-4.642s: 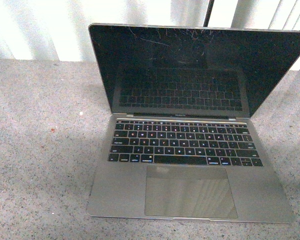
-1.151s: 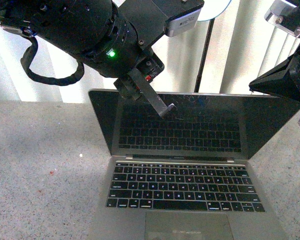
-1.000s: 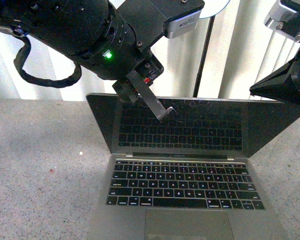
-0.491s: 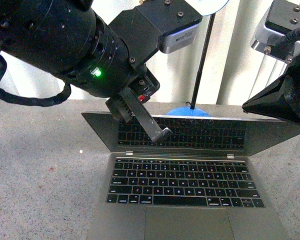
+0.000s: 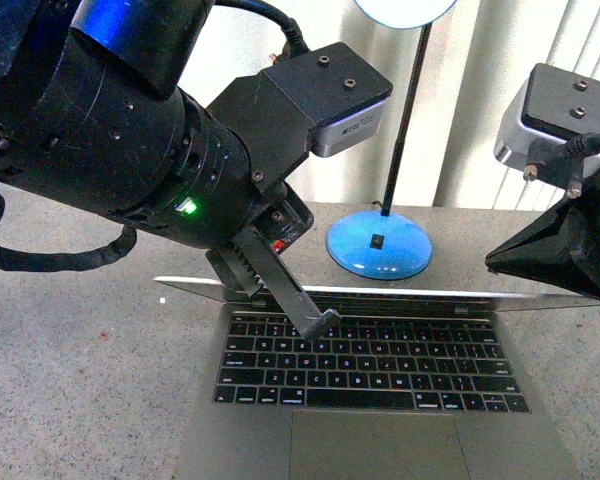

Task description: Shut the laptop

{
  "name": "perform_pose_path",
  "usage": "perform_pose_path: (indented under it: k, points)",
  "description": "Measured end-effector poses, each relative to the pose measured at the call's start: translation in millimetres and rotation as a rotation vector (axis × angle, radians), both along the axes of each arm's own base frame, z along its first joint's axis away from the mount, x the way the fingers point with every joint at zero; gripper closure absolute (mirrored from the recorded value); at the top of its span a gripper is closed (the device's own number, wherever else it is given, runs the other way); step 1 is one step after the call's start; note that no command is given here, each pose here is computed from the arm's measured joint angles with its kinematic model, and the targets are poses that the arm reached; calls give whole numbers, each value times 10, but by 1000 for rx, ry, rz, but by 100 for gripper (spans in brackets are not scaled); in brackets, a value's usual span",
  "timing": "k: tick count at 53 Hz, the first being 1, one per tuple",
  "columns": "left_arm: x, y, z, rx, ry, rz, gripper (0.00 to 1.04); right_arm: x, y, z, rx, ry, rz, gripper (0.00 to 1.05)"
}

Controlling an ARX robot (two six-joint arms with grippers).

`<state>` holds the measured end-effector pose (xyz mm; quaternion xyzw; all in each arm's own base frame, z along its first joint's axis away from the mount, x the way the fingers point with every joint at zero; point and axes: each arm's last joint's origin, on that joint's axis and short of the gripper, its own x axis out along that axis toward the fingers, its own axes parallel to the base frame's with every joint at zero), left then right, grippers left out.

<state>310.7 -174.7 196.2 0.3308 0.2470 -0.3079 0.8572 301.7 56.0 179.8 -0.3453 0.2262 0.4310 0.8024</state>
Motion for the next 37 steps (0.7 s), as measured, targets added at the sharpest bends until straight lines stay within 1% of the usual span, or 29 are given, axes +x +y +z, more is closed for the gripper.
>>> perform_pose_path:
  k: [19,37]
  points:
    - [-47,-49,-101,-10,27,-5,101,-30,10,-61,-2,11,8,102]
    - [-133,-91,-291,-12,72,-6,101,-99,-3,-175,-25,47,23,102]
